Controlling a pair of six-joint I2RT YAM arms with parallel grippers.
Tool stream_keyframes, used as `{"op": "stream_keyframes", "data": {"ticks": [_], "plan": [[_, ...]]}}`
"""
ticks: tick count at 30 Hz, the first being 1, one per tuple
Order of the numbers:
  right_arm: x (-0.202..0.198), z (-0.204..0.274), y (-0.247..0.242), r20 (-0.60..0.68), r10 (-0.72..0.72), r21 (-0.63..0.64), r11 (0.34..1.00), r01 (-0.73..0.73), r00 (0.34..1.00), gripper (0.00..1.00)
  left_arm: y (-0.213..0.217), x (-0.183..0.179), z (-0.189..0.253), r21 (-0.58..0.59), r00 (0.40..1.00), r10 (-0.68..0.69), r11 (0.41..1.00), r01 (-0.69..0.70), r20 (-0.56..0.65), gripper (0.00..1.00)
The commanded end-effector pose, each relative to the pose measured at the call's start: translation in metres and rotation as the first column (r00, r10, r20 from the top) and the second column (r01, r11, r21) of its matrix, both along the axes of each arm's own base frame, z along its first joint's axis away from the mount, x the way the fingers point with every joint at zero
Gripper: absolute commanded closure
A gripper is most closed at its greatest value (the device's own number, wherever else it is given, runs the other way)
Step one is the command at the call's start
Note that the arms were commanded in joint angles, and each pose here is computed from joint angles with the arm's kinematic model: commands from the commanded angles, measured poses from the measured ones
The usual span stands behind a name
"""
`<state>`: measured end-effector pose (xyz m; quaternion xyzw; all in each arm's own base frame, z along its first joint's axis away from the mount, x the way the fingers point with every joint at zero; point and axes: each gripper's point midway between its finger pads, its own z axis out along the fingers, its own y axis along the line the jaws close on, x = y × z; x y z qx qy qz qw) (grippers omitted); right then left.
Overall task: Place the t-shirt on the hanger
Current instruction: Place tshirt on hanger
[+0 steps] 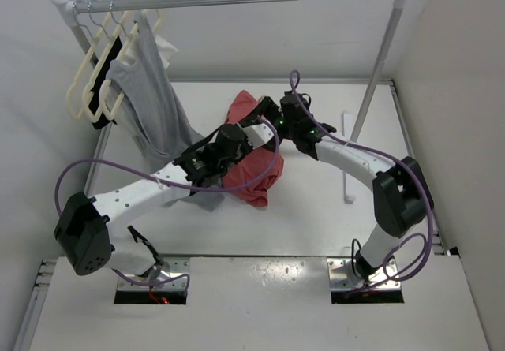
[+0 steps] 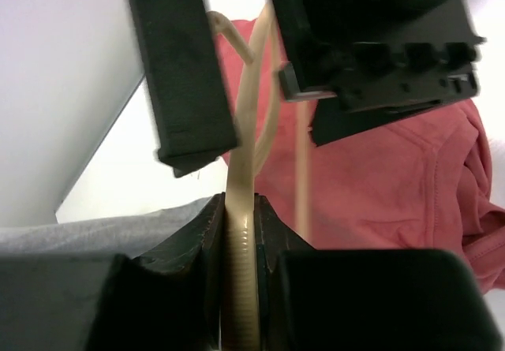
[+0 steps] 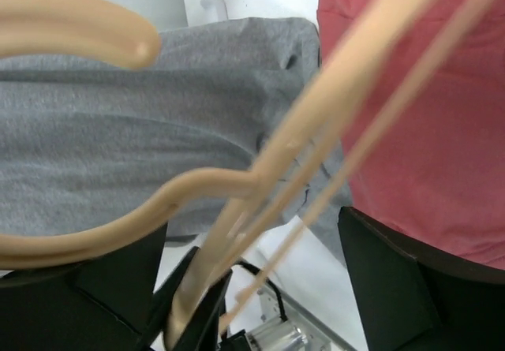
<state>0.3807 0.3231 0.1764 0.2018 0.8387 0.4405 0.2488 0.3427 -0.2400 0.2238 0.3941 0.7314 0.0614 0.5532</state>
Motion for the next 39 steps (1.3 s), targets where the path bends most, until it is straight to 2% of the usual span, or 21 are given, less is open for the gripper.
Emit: {"op": "stream_keyframes", "data": {"ticks": [1,4,5,6,7,10,12,13,14,16,20,22,23,24,28,31,33,34,35,36,39], "plan": [[0.013,-0.007,-0.005,-0.03,-0.071,0.008,0.997,0.072,0.997,0.13,-0.034,-0.018,0.009,0.009,0.985,-0.164,0.987,0.163,0.045,1.0],[0.008,-0.022,-0.002,-0.092,-0.068,0.018,0.997,0.07,0.993,0.29,-0.043,-0.033,-0.011,0.032,0.968,-0.252,0.967,0.252,-0.019,1.0],[0.007,-0.023,-0.001,-0.1,-0.063,0.031,0.997,0.066,0.993,0.32,-0.046,-0.036,-0.01,0.042,0.964,-0.267,0.963,0.267,-0.015,1.0],[0.005,-0.026,-0.002,-0.115,-0.068,0.032,0.997,0.072,0.991,0.45,-0.047,-0.037,-0.02,0.052,0.96,-0.276,0.959,0.278,-0.036,1.0],[0.002,-0.034,-0.004,-0.133,-0.074,0.029,0.996,0.078,0.988,0.53,-0.048,-0.038,-0.021,0.056,0.957,-0.289,0.955,0.29,-0.036,1.0],[-0.003,-0.047,-0.008,-0.168,-0.096,0.025,0.994,0.102,0.981,0.76,-0.054,-0.04,-0.023,0.052,0.951,-0.306,0.95,0.307,-0.037,1.0],[-0.001,-0.047,-0.011,-0.176,-0.102,0.037,0.993,0.11,0.979,0.85,-0.054,-0.04,-0.022,0.061,0.95,-0.31,0.948,0.311,-0.034,1.0],[-0.003,-0.051,-0.012,-0.183,-0.103,0.032,0.993,0.111,0.978,0.97,-0.054,-0.04,-0.022,0.061,0.95,-0.31,0.948,0.311,-0.034,1.0],[-0.003,-0.051,-0.012,-0.183,-0.103,0.032,0.993,0.111,0.978,1.0,-0.057,-0.042,-0.022,0.07,0.946,-0.323,0.944,0.324,-0.03,1.0],[-0.005,-0.052,-0.011,-0.183,-0.094,0.039,0.994,0.103,0.979,1.0,-0.059,-0.044,-0.022,0.065,0.942,-0.333,0.94,0.335,-0.033,0.95],[-0.001,-0.045,-0.009,-0.134,-0.06,0.063,0.996,0.069,0.989,1.0,-0.065,-0.054,-0.019,0.044,0.919,-0.385,0.92,0.39,-0.086,0.37],[-0.001,-0.043,-0.007,-0.111,-0.044,0.077,0.996,0.052,0.993,1.0,-0.068,-0.06,-0.014,0.01,0.911,-0.399,0.916,0.402,-0.105,0.26],[-0.007,-0.045,-0.005,-0.107,-0.011,0.086,0.996,0.02,0.994,1.0,-0.069,-0.062,-0.01,-0.003,0.909,-0.401,0.915,0.403,-0.116,0.15],[-0.008,-0.049,-0.005,-0.098,0.015,0.102,0.995,-0.005,0.995,1.0,-0.071,-0.064,-0.008,-0.032,0.907,-0.402,0.915,0.401,-0.129,0.09],[-0.011,-0.062,-0.007,-0.096,0.075,0.12,0.991,-0.063,0.993,1.0,-0.073,-0.066,0.011,-0.108,0.911,-0.388,0.921,0.375,-0.142,0.01],[-0.012,-0.06,-0.005,-0.054,0.122,0.186,0.976,-0.11,0.991,1.0,-0.072,-0.062,0.033,-0.178,0.922,-0.364,0.924,0.339,-0.133,0.01],[-0.006,-0.052,-0.003,0.007,0.172,0.174,0.97,-0.17,0.985,1.0,-0.067,-0.054,0.053,-0.216,0.935,-0.341,0.925,0.313,-0.103,0.01],[-0.013,-0.058,0.0,-0.012,0.228,0.16,0.962,-0.223,0.974,1.0,-0.061,-0.05,0.058,-0.23,0.941,-0.323,0.927,0.295,-0.096,0.04],[-0.004,-0.042,0.001,0.039,0.253,0.144,0.956,-0.256,0.967,1.0,-0.059,-0.047,0.064,-0.243,0.946,-0.311,0.928,0.282,-0.089,0.08],[-0.004,-0.046,0.0,0.095,0.313,0.071,0.945,-0.32,0.945,1.0,-0.054,-0.045,0.069,-0.25,0.951,-0.301,0.929,0.273,-0.077,0.19],[-0.007,-0.043,-0.007,0.094,0.41,-0.075,0.912,-0.404,0.907,1.0,-0.033,-0.027,0.078,-0.292,0.973,-0.225,0.935,0.202,-0.047,0.37]]}}
